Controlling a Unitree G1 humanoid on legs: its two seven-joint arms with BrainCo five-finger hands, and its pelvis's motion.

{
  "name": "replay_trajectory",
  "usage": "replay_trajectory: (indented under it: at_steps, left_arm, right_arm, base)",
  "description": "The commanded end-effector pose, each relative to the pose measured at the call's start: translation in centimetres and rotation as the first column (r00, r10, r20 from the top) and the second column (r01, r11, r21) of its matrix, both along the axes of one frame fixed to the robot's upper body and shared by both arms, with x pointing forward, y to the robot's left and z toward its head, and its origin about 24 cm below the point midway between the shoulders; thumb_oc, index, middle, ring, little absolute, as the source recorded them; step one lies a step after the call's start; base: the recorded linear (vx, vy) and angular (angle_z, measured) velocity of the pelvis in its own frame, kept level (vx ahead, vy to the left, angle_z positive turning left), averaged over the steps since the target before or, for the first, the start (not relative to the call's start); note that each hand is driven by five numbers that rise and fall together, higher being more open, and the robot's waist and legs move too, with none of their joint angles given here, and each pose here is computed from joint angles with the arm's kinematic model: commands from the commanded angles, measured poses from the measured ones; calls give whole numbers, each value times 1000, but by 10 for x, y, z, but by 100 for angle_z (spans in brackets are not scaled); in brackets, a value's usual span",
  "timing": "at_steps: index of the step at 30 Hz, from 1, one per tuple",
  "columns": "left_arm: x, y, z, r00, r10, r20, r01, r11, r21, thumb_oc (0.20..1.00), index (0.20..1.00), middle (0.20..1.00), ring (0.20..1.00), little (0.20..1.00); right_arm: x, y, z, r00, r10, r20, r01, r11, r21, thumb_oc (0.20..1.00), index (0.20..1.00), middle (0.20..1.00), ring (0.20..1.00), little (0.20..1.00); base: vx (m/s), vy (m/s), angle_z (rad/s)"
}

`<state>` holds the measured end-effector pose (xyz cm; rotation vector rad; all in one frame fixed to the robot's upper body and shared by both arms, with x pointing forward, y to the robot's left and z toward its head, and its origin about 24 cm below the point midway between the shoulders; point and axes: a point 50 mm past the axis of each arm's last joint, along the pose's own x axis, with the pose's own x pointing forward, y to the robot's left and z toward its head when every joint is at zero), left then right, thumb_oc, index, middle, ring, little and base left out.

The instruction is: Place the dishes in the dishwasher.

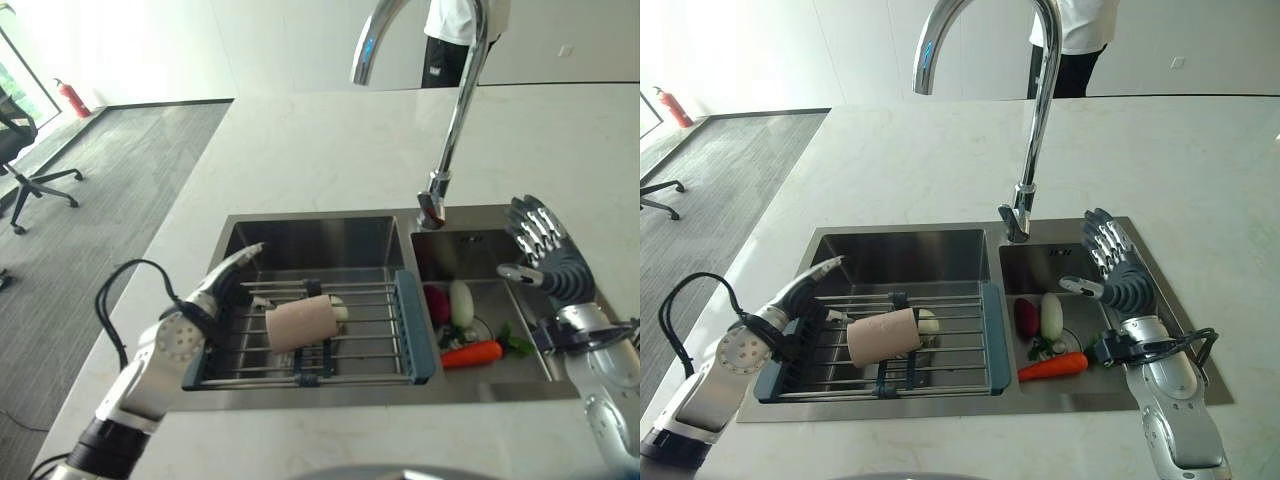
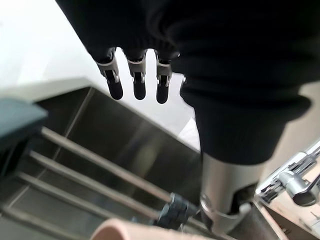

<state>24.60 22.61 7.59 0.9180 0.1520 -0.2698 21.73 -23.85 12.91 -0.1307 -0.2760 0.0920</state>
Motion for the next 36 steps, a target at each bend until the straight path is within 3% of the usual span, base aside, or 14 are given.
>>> replay_trajectory:
  at_steps: [1, 17, 36]
  left_arm:
    - [21, -5, 20, 998, -14, 67, 16, 1000, -26, 1000, 1000, 1000, 1000, 1000]
    - [5, -13, -3, 996, -78, -49, 78, 997, -1, 1000, 1000, 1000, 1000, 1000]
    - [-1, -22, 5, 981, -196, -9, 194, 966, 171, 1000, 1000, 1000, 1000, 1000]
  right_arm:
    - [7, 2, 38, 980, 7, 200, 3, 999, -46, 1000, 1000, 1000, 1000, 1000]
    - [1, -3, 37, 979, -17, 204, 26, 999, -44, 1000, 1000, 1000, 1000, 1000]
    - [-3, -4, 39, 978, -20, 209, 32, 998, -54, 1000, 1000, 1000, 1000, 1000]
  base:
    - [11, -8, -7]
    - [0, 0, 0]
    - [0, 0, 0]
